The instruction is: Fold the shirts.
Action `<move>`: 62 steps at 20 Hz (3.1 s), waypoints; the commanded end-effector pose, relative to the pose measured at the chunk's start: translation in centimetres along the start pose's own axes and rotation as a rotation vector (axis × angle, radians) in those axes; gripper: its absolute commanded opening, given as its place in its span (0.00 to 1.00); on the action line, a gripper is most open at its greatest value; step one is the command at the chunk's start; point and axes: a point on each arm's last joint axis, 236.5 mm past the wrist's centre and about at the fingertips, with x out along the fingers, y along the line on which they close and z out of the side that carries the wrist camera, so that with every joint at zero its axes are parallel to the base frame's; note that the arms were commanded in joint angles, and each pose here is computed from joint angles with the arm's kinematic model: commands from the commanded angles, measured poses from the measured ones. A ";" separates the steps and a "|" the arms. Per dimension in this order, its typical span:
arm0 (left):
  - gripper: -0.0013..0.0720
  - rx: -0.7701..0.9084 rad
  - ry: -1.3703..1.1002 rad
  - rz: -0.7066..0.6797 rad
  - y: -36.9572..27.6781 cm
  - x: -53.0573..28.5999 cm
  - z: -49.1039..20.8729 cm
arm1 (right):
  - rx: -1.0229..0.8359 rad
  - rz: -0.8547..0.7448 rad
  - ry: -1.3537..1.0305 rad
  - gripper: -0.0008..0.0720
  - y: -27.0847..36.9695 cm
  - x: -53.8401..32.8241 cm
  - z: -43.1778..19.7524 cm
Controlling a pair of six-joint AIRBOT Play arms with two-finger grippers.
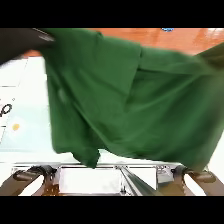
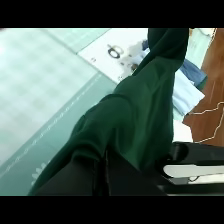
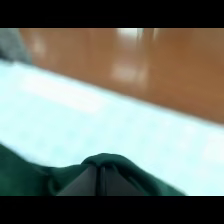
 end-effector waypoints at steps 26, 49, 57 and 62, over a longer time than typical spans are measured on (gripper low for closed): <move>0.71 -1.009 0.150 0.600 33.0 -5.0 -31.2 | 0.819 -0.286 0.638 0.58 -20.3 14.4 -30.2; 0.68 -1.413 0.420 0.313 26.1 2.3 -42.1 | 0.903 -0.083 0.532 0.58 -12.6 14.5 -36.2; 0.04 -1.193 0.462 0.259 26.5 3.3 -37.7 | 1.040 -0.345 0.610 0.57 -18.3 10.5 -41.2; 0.04 -1.152 0.415 0.313 27.7 3.0 -37.0 | 1.117 -0.201 0.691 0.57 -16.3 12.3 -42.8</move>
